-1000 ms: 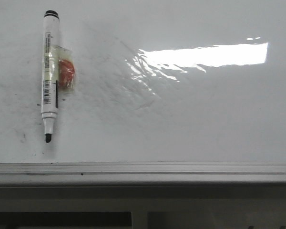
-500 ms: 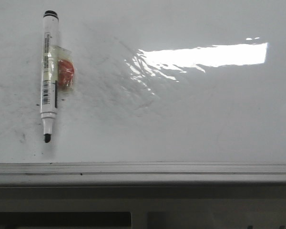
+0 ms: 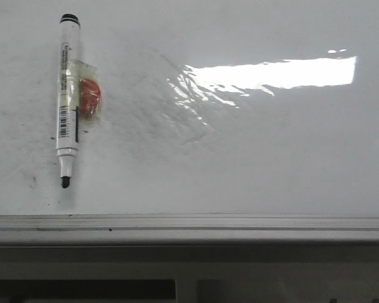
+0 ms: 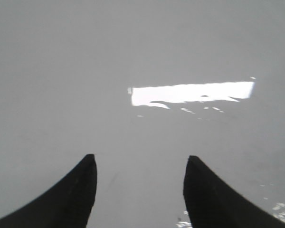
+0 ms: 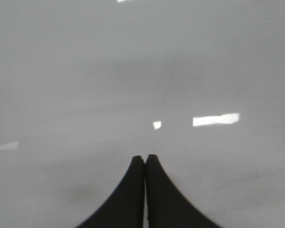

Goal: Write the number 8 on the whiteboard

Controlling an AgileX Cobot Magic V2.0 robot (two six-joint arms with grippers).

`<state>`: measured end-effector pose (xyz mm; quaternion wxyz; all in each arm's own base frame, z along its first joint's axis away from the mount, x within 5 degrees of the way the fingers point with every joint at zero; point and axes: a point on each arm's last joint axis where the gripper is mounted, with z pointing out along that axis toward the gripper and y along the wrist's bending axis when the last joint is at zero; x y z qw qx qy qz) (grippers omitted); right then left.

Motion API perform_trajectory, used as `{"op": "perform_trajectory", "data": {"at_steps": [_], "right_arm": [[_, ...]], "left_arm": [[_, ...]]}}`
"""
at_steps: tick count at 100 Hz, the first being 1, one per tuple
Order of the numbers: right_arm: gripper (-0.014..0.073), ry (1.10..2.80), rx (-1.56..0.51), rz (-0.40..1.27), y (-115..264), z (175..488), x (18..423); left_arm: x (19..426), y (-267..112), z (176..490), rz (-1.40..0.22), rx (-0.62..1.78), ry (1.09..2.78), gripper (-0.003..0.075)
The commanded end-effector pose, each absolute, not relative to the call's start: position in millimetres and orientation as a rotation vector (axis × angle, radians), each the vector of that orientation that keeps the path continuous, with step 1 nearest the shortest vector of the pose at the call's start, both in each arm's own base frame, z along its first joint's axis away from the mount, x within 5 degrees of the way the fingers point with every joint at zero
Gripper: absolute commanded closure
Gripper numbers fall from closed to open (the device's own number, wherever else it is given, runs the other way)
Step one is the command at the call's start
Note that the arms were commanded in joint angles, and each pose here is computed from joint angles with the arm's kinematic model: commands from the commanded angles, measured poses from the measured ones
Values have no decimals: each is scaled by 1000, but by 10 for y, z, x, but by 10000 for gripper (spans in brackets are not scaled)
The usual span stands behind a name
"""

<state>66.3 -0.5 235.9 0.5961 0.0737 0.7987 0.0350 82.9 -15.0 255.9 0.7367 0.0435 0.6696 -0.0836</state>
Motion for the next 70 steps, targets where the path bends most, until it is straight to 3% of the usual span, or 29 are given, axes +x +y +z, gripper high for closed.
{"op": "perform_trajectory", "data": {"at_steps": [1, 38, 70], "right_arm": [[658, 1773, 185, 73, -23, 2493, 695], [659, 1774, 185, 73, -23, 2490, 695], [658, 1769, 186, 72, -25, 2495, 696]], "left_arm": [[913, -267, 2751, -280, 164, 1371, 339], [1092, -911, 2618, -735, 349, 1483, 342], [1216, -1210, 2415, -800, 386, 1560, 342]]}}
